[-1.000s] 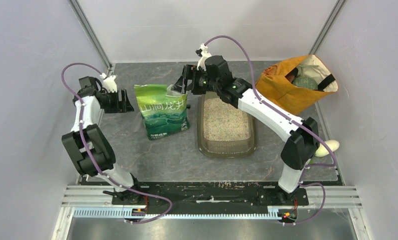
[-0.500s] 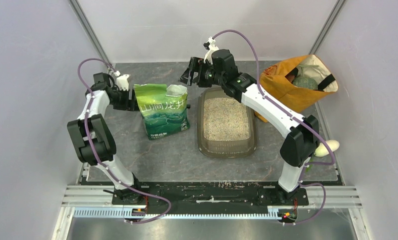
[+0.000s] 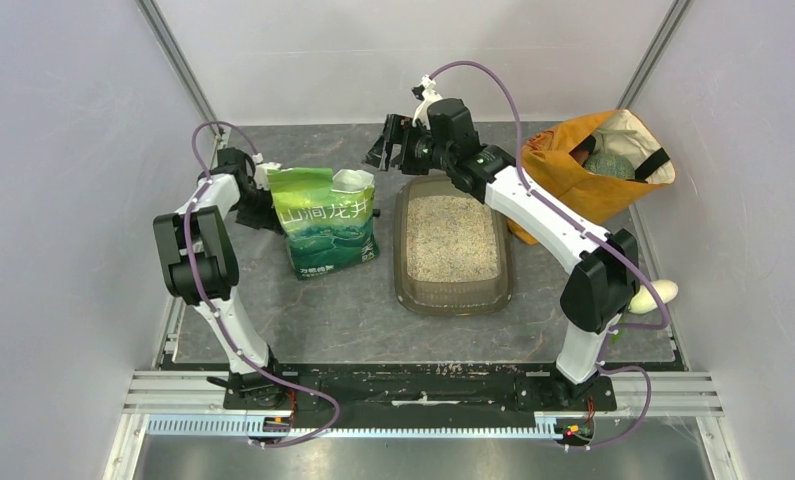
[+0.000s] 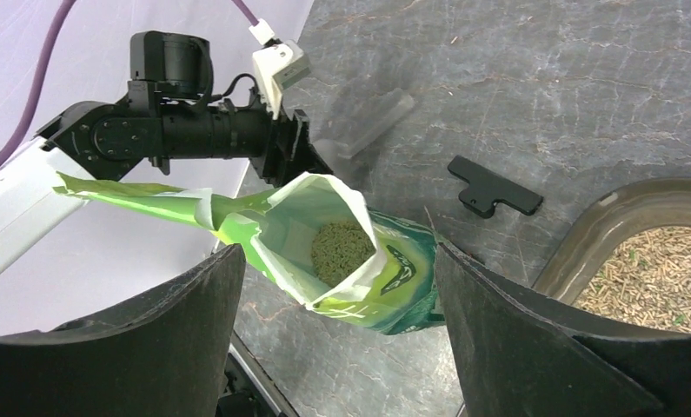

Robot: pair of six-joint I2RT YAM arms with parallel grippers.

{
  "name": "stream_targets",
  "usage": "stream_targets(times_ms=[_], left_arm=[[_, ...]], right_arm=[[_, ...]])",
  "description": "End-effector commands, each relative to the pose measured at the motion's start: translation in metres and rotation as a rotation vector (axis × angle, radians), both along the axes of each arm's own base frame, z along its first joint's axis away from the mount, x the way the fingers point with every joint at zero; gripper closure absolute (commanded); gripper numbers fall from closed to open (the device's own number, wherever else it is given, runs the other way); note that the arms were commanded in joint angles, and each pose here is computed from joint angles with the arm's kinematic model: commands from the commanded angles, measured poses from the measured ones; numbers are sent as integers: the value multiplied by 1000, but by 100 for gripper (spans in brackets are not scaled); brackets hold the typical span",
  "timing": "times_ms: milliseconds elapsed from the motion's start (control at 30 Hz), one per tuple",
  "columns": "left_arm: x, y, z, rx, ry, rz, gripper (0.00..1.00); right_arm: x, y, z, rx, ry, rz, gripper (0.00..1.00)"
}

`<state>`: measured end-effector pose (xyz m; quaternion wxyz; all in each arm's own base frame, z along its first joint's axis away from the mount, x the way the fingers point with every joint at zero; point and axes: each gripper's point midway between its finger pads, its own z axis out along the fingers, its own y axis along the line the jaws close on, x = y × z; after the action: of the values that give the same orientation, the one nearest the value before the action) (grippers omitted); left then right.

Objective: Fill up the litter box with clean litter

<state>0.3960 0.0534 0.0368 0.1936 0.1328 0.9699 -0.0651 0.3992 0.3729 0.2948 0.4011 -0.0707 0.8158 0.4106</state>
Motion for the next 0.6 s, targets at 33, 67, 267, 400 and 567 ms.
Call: stream_targets(times_ms=[33,67,267,400,567], left_arm=[[-1,45,19,114,-28,-2,38],[-5,48,21,116,-26,-14,41],[-5,40,30,55,-48,-70,23],[20,35,39,11,-93,-39,20],[43,21,43,24,-113,-88,19]], right_arm=[[0,-11,17,13,-37,-6,13],[0,-12,16,12,-34,-7,13],[-2,-13,11,11,-19,7,13],[-4,-14,11,13,-16,8,13],[-3,-18,9,10,-12,5,13]])
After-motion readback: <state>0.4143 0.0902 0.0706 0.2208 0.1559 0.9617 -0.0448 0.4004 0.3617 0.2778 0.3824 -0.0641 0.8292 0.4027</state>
